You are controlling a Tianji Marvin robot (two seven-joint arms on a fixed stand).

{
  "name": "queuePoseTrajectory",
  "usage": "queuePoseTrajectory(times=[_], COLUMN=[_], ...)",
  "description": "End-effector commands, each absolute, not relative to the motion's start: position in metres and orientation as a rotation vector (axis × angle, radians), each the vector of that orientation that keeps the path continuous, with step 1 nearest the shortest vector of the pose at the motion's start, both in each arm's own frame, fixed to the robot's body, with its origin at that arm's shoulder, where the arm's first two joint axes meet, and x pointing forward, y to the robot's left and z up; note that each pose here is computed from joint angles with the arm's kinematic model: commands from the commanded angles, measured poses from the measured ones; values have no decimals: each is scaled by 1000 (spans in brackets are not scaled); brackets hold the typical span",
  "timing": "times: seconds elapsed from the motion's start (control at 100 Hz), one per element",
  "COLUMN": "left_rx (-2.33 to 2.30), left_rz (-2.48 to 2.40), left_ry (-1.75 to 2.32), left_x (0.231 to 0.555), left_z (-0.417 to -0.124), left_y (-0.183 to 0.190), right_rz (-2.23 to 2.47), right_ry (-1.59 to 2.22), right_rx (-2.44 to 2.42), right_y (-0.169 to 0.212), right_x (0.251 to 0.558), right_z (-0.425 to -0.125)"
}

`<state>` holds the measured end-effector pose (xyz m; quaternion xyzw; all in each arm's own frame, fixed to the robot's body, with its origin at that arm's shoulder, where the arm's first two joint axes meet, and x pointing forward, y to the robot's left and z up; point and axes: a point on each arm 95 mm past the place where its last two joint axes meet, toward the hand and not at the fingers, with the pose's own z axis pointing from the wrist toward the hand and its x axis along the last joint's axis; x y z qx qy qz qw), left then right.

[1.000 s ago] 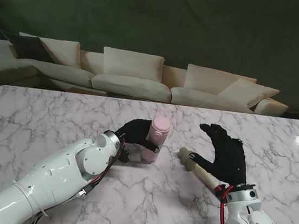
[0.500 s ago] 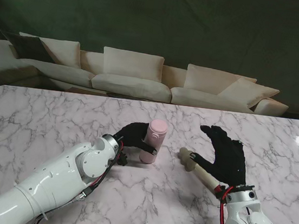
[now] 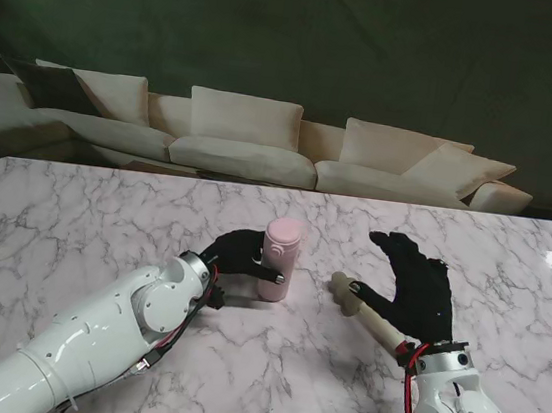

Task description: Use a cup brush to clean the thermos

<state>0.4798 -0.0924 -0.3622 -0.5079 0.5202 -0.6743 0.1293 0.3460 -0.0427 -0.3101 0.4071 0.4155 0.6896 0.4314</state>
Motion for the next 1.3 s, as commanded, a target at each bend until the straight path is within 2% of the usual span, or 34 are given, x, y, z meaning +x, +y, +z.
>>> queuePoseTrajectory(times=[0.0,0.9,1.05,1.29], left_rx=[-1473,-1446,-1442,-1350], left_rz=[-1936,-1862,-1784,-1662], left_ry=[1545,1631,1735,1829], left_x=[477,477,466,442], left_z=[-365,-360,-344,-303], left_y=[-87,-68,-54,-9], right_rz=[1713,1710,1705,1694], right_ry=[1037,1023,1027,1009], right_rx=[1025,1032,1021,1001], right_y=[-42,-43,-45,-50], right_x=[346,347,345,341], right_z=[-312,-311,-308,-293])
